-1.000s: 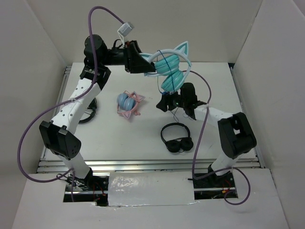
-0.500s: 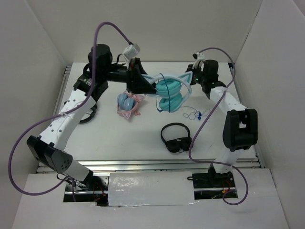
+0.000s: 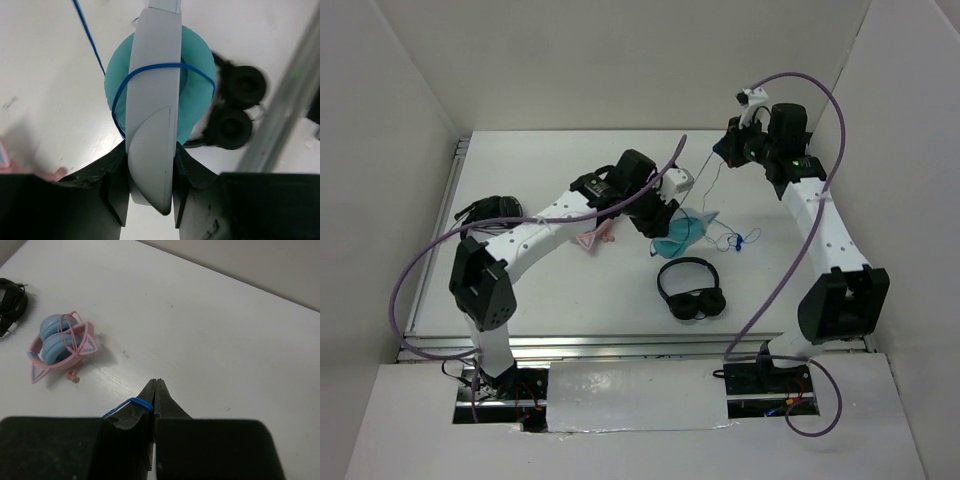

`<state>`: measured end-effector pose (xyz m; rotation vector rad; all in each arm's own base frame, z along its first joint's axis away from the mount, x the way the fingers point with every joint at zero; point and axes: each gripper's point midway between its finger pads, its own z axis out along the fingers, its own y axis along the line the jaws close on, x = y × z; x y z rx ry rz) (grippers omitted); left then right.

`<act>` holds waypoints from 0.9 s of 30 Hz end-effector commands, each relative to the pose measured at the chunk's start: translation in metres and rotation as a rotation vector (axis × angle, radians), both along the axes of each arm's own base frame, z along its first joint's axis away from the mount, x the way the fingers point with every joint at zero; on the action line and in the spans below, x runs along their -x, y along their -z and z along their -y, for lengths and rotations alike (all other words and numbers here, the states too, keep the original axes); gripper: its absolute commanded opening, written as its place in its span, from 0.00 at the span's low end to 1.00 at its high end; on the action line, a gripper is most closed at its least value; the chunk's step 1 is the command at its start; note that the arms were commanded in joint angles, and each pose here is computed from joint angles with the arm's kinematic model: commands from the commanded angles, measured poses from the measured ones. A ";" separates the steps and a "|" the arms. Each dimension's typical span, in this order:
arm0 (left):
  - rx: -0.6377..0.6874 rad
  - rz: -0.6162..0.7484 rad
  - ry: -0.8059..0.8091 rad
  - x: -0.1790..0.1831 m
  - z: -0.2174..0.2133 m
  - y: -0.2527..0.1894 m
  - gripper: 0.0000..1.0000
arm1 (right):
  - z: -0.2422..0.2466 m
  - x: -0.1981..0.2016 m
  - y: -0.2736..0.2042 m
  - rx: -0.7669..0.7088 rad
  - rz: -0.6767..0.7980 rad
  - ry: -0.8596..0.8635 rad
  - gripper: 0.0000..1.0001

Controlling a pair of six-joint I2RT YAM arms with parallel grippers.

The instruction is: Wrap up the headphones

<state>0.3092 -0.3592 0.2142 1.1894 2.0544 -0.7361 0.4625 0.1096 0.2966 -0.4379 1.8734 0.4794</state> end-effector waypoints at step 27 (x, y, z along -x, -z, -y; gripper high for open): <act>0.222 0.001 -0.567 -0.117 -0.108 -0.064 0.00 | -0.016 0.101 0.014 -0.029 -0.059 0.090 0.00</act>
